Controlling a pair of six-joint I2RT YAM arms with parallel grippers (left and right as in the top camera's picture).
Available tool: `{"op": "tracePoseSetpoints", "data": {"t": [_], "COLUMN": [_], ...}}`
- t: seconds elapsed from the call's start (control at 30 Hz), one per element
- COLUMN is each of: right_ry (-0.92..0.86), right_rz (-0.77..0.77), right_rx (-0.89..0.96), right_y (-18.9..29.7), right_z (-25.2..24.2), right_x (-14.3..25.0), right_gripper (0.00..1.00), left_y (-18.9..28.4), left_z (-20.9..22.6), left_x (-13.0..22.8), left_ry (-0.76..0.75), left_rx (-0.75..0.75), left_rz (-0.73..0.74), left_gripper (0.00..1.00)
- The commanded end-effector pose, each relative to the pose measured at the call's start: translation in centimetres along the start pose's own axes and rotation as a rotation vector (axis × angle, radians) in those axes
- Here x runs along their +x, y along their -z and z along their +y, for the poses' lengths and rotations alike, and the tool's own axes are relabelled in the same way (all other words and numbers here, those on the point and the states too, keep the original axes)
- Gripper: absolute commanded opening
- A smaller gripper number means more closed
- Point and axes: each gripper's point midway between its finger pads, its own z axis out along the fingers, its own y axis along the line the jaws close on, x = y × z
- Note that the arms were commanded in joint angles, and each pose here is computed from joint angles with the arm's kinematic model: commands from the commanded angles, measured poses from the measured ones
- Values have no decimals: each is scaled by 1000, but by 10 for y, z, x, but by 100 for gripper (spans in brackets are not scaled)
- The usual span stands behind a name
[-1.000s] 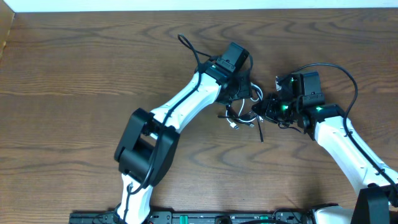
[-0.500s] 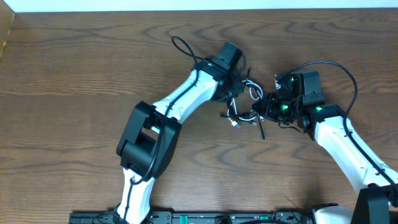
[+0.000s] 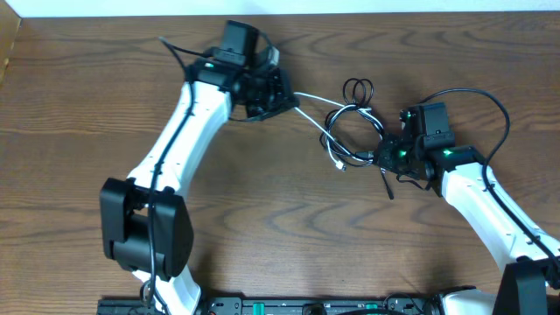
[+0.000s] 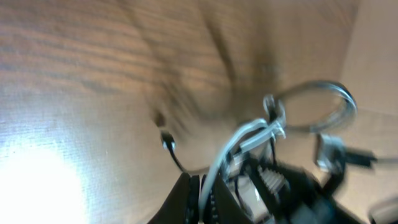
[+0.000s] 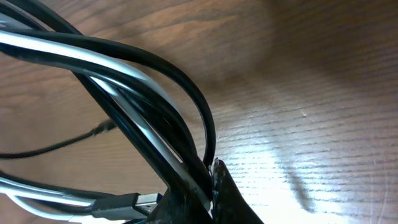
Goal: Untangle cables
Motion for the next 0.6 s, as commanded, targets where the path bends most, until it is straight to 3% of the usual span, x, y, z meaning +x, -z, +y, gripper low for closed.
{"op": "tracePoseSetpoints", "data": {"t": [0.0,0.17,0.57], "right_ry": [11,8,34], "right_rz": [-3,42,74], "right_rx": [112,123,208], "right_y": [-12,-23,-37], "right_z": [-22,-27,-50], "right_x": [0,8,12], "right_gripper": [1,1,1], "left_y": [18,27,79], "left_z": [2,19,43], "left_x": [3,3,-28], "left_ry": [-92,-134,-97], "left_rx": [70,42,31], "left_rz": [42,49,-93], "left_gripper": [7,7,7]}}
